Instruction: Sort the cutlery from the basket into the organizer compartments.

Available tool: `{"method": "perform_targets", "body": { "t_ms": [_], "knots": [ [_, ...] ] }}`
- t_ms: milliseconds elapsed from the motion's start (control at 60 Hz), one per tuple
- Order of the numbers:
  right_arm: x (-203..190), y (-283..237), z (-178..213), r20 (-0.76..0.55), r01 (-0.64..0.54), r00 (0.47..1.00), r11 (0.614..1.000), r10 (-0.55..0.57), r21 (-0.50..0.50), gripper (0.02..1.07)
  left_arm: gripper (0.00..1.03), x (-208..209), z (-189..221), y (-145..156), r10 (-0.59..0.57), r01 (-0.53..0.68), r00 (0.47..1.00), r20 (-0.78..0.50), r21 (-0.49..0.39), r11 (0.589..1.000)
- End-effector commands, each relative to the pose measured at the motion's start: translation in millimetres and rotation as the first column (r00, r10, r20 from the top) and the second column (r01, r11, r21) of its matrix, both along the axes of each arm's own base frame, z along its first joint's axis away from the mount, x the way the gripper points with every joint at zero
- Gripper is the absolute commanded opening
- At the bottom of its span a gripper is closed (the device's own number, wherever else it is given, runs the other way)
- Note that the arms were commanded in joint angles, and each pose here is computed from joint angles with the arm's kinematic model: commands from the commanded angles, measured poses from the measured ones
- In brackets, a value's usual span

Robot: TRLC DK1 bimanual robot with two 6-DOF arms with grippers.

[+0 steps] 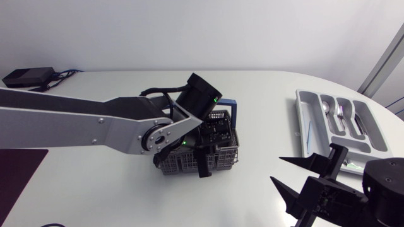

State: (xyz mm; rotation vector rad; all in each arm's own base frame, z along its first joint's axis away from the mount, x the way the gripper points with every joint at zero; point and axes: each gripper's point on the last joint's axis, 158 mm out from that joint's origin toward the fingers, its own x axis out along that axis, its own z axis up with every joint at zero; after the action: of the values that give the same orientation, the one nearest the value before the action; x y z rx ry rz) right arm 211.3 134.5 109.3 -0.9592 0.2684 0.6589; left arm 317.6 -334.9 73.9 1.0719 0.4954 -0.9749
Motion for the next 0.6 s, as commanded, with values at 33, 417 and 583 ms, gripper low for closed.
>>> {"method": "perform_targets", "body": {
  "t_ms": [33,417,583],
  "knots": [
    [-2,-4,-11,-0.027,0.008,1.000,1.000,-0.009,-0.010,0.62,0.03,7,3,-1,0.002,-0.003,1.000,0.006,0.011,1.000],
    [1,-4,1,-0.007,0.026,1.000,0.999,-0.026,0.025,0.62,0.03,5,69,9,0.041,-0.032,0.996,0.080,-0.106,0.994],
    [3,-4,11,0.009,0.038,0.999,0.998,-0.038,0.052,0.62,0.03,-5,110,16,0.060,-0.033,0.990,0.130,-0.201,0.979]
  ]
}}
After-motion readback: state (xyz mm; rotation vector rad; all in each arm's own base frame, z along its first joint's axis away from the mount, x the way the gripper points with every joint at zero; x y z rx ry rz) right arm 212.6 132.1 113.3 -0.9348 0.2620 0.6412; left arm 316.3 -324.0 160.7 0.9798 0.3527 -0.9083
